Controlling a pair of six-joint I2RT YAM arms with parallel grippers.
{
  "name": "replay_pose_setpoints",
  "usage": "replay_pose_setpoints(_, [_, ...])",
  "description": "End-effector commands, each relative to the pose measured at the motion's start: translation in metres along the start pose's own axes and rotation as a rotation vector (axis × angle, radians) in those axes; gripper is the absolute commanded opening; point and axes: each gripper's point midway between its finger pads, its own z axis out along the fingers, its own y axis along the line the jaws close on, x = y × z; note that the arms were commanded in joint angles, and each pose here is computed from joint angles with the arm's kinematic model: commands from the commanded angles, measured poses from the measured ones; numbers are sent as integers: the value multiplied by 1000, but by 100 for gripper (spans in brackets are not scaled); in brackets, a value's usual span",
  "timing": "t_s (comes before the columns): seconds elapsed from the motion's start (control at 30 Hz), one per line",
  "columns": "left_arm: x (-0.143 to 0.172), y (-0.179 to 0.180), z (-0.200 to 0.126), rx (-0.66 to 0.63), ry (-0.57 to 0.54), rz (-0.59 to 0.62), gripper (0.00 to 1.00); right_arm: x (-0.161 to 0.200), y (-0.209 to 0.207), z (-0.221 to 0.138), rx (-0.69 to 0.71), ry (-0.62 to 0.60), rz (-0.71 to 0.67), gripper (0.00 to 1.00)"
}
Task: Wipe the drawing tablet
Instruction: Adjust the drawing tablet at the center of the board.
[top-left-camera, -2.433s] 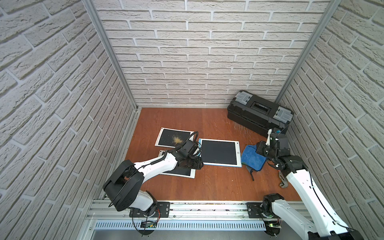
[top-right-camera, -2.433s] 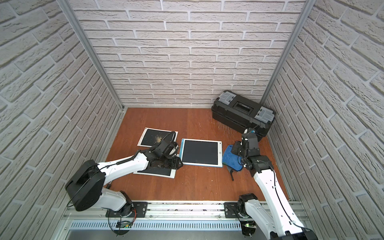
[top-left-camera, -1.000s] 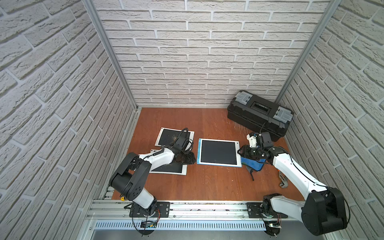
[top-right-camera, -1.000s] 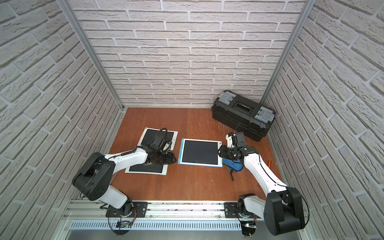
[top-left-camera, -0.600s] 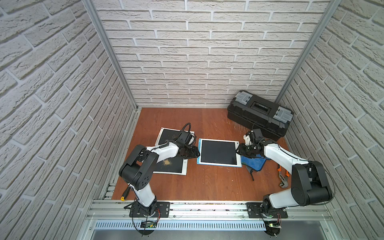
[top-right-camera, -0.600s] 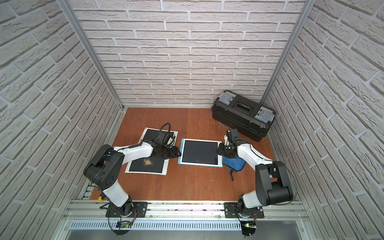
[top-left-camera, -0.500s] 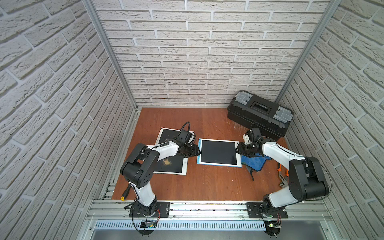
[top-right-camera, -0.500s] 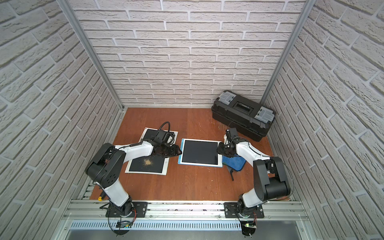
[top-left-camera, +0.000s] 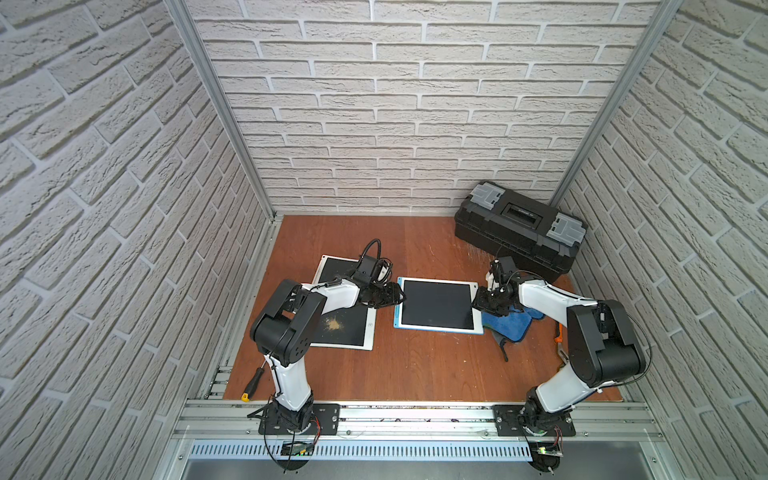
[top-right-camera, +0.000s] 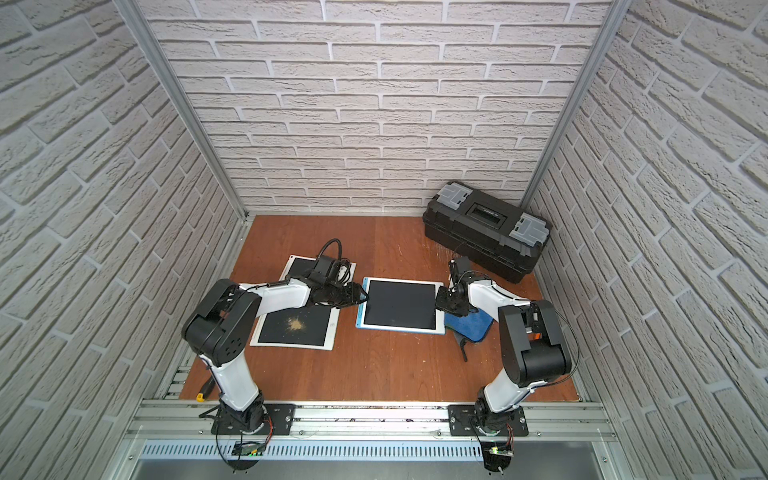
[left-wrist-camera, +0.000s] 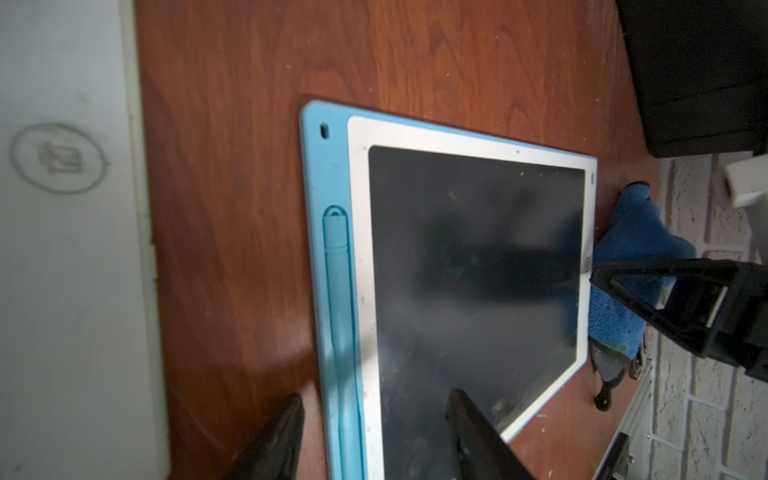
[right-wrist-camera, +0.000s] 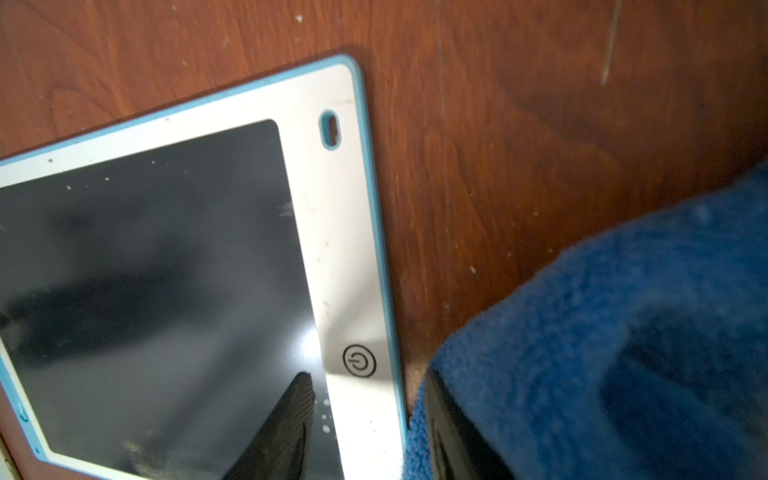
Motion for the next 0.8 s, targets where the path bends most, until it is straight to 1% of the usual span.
replay_pose_setpoints(0.0, [34, 33, 16, -65, 102, -80, 57, 14, -1, 16, -37, 53, 20, 45])
replay_pose_setpoints(0.2, [45, 46, 14, 10, 91, -160, 53, 16, 11, 7, -133, 38, 31, 46])
replay_pose_setpoints(0.3, [49, 49, 12, 33, 87, -174, 52, 15, 24, 3, -227, 33, 43, 46])
replay_pose_setpoints(0.47, [49, 40, 10, 90, 75, -175, 51, 15, 45, 2, -375, 50, 65, 46])
replay_pose_setpoints(0.63, [44, 34, 8, 120, 60, -174, 49, 17, 54, 1, -443, 70, 84, 45])
replay_pose_setpoints(0.77, [34, 28, 1, 194, 18, -194, 46, 17, 55, -1, -469, 72, 97, 45])
